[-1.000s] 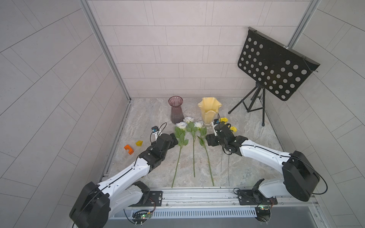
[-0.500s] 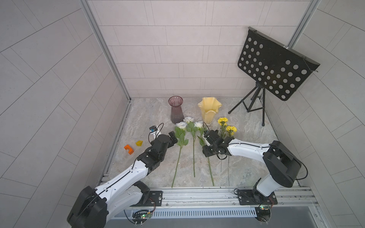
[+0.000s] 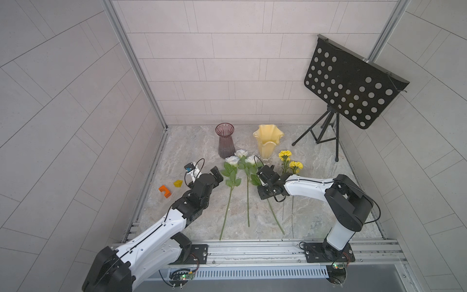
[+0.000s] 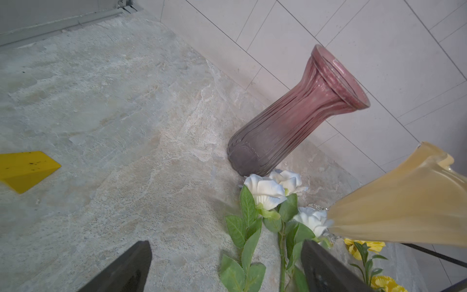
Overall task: Arrange the flowers in different vases according to their colors
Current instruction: Pick up the flower at the center of the board, then insert the flower into the vase.
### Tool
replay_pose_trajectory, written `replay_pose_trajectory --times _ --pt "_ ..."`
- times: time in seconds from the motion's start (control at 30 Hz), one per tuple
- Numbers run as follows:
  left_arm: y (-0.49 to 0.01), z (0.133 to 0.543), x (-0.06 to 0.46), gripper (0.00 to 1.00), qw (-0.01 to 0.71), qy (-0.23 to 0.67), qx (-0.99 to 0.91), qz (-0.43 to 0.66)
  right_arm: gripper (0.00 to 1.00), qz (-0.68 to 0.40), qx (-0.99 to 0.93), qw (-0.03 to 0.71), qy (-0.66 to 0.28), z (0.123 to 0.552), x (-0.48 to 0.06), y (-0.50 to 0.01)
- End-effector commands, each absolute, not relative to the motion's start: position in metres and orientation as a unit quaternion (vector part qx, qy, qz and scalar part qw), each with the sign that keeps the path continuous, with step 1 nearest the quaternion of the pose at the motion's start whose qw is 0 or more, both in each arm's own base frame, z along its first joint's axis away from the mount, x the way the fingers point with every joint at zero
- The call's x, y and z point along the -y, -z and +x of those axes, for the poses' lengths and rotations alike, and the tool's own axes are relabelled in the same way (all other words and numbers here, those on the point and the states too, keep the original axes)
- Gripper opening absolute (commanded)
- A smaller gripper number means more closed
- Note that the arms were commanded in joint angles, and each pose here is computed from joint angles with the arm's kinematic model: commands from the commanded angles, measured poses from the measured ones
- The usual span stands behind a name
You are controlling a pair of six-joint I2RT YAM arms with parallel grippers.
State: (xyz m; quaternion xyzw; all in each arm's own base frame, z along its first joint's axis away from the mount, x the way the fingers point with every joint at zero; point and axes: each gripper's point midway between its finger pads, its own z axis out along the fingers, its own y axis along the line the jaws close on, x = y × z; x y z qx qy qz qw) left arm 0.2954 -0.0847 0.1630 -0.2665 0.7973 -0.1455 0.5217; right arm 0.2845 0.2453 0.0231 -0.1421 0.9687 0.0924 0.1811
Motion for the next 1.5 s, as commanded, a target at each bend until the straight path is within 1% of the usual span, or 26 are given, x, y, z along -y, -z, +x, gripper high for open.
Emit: replay_pose_trajectory --times 0.0,0.1,0.2,0.33,0.5,0.6,0.73,0.8,0.9,0.97,1.07,1.23,1.33,1.47 --pt "-0.154 0.287 0.066 1.0 0.528 0.117 -0.786 -0.298 0.0 -0.143 -0.971 0.174 -0.075 0.278 -0.239 -0.028" --pt "-0.154 0.284 0.059 1.0 0.535 0.114 -0.775 -0.315 0.0 -0.142 -0.967 0.192 -0.089 0.276 -0.242 -0.048" --pt "-0.154 0.282 0.056 1.0 0.54 0.116 -0.77 -0.319 0.0 -0.133 -0.959 0.222 -0.114 0.277 -0.245 -0.078" --pt "-0.151 0.283 0.057 1.0 0.54 0.114 -0.772 -0.317 0.0 -0.127 -0.938 0.28 -0.163 0.278 -0.248 -0.132" --pt "-0.149 0.291 0.069 1.0 0.535 0.113 -0.788 -0.282 0.0 -0.134 -0.897 0.356 -0.224 0.275 -0.251 -0.203" --pt "-0.149 0.296 0.084 1.0 0.525 0.122 -0.805 -0.246 0.0 -0.139 -0.867 0.413 -0.24 0.276 -0.247 -0.242" --pt "-0.157 0.302 0.125 1.0 0.501 0.164 -0.838 -0.136 0.0 -0.131 -0.831 0.497 -0.213 0.289 -0.231 -0.292" --pt "-0.16 0.303 0.152 1.0 0.494 0.205 -0.842 -0.077 0.0 -0.11 -0.806 0.547 -0.198 0.298 -0.221 -0.318" --pt "-0.162 0.298 0.191 1.0 0.48 0.271 -0.835 -0.002 0.0 -0.053 -0.758 0.627 -0.171 0.312 -0.199 -0.362" --pt "-0.162 0.295 0.209 1.0 0.467 0.287 -0.835 0.035 0.0 -0.015 -0.724 0.674 -0.145 0.323 -0.187 -0.393" --pt "-0.16 0.289 0.227 1.0 0.457 0.293 -0.836 0.077 0.0 0.018 -0.687 0.72 -0.102 0.341 -0.178 -0.428" --pt "-0.159 0.285 0.234 1.0 0.462 0.281 -0.834 0.107 0.0 0.045 -0.657 0.752 -0.042 0.385 -0.172 -0.472" --pt "-0.156 0.285 0.234 1.0 0.465 0.272 -0.835 0.115 0.0 0.074 -0.649 0.757 -0.028 0.42 -0.157 -0.476" --pt "-0.151 0.285 0.241 1.0 0.457 0.274 -0.836 0.131 0.0 0.095 -0.639 0.762 -0.034 0.465 -0.141 -0.473"
